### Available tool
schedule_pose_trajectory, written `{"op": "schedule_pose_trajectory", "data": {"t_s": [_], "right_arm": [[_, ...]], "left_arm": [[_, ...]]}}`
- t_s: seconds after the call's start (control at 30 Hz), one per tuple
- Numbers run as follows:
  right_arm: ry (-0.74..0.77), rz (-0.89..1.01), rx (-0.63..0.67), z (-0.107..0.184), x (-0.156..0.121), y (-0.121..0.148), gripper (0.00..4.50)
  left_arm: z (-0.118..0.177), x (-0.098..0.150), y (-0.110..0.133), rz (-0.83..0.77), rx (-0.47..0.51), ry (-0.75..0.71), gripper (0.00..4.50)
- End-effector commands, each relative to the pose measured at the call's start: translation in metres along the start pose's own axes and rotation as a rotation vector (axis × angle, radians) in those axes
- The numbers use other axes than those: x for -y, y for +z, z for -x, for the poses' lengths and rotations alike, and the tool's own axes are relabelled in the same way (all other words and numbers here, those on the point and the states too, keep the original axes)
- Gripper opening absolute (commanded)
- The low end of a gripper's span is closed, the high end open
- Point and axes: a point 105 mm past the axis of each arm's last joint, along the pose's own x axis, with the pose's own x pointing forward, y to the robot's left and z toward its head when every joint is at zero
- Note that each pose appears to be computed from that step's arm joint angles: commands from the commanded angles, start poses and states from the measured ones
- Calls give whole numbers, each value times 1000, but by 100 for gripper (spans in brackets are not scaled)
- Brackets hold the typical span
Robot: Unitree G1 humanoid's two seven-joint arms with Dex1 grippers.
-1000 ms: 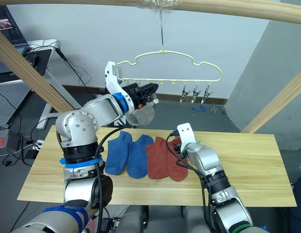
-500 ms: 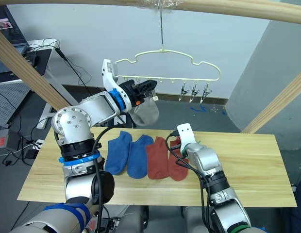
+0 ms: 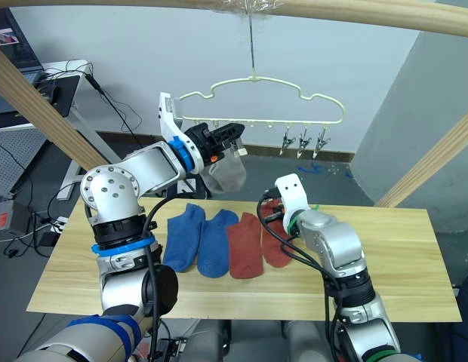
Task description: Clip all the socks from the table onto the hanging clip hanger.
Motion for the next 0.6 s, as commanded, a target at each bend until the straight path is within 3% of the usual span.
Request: {"op": "schedule_pose_trajectory", "data": {"t_s": [0.03, 0.6], "right_arm": [[75, 24, 80, 19, -16, 23, 3], [166, 67, 249, 53, -33, 81, 3]], "left_arm": [[0, 13, 9, 5, 24, -55, 11], [0, 12, 9, 76, 5, -78, 11]]}}
